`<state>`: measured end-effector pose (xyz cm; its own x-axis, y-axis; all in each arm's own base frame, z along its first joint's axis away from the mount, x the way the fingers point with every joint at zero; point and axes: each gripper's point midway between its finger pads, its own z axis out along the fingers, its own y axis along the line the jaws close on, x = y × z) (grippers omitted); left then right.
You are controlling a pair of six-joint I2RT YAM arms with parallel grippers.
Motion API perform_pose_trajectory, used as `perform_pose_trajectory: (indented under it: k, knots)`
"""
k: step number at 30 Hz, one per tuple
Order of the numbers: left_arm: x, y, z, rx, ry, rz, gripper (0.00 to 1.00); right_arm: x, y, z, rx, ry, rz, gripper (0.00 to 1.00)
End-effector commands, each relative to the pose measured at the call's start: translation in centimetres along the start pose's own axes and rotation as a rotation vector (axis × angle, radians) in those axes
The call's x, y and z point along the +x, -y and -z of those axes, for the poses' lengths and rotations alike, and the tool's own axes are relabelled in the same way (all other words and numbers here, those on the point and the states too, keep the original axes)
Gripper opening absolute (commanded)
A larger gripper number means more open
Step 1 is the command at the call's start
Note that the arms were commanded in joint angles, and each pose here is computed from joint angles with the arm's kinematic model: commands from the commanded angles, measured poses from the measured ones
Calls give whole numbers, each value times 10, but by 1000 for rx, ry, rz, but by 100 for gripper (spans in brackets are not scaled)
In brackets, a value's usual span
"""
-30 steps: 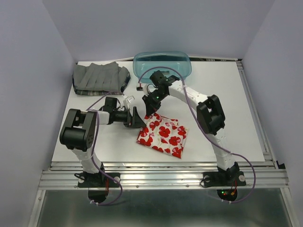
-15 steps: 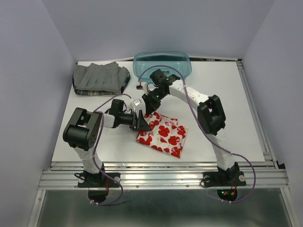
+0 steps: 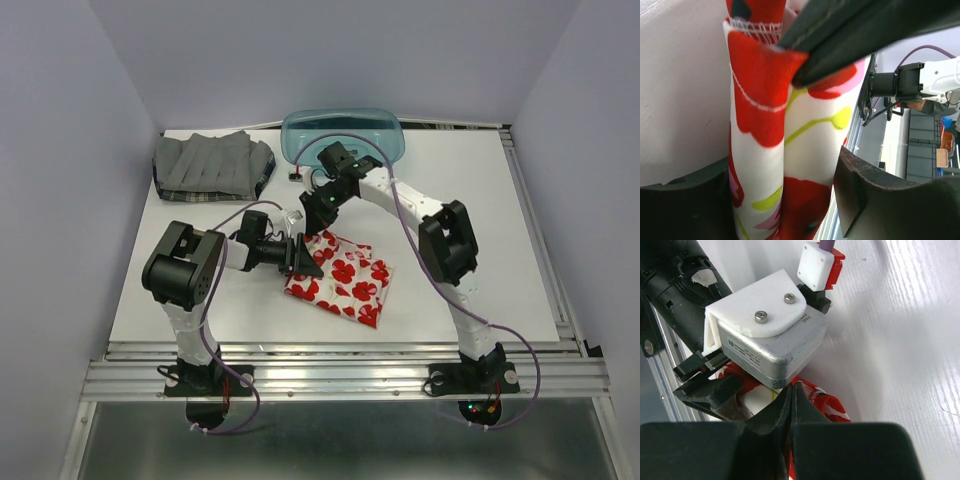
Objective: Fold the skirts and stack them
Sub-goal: Neatly place the folded skirt to the corner
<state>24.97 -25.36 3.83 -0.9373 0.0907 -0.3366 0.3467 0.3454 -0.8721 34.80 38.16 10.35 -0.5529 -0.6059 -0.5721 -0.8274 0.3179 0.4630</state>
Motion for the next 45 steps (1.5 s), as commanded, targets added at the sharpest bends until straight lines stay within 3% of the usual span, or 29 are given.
perform_pose_trajectory:
  k: [1,6,7,9,10,11,12,13,14,15,20,26,33,45]
  knots:
    - [10,-22,-4,-86,-3,45,67,-43,-4,30,40,129,59,1]
    - [-7,-22,2,-155,21,6,38,-41,-5,32,43,132,57,1]
    - [-17,-27,7,-219,46,-19,21,-42,-2,34,70,133,57,6]
    - [-36,-36,21,-343,54,-71,6,-44,7,40,113,141,33,26]
    - [-46,-50,31,-458,69,-94,0,-47,17,47,159,149,21,52]
    - [-55,-64,45,-594,48,-120,0,-49,28,53,211,157,-5,69]
    - [-58,-60,48,-599,29,-136,0,-51,31,55,238,160,-11,70]
    - [-61,-74,60,-704,23,-150,0,-52,41,64,267,172,-28,86]
    - [-63,-76,68,-747,-10,-184,0,-55,52,77,300,195,-45,96]
    - [-65,-80,75,-785,-26,-213,0,-56,57,86,320,208,-53,100]
    - [-90,-84,111,-944,-20,-311,0,-55,74,126,379,261,-80,100]
    - [-155,-69,157,-1102,46,-456,0,-39,79,148,409,272,-96,100]
    - [-223,-31,182,-1137,110,-620,0,-24,79,151,424,267,-103,100]
    - [-296,-6,201,-1132,219,-651,0,-13,80,144,413,241,-106,100]
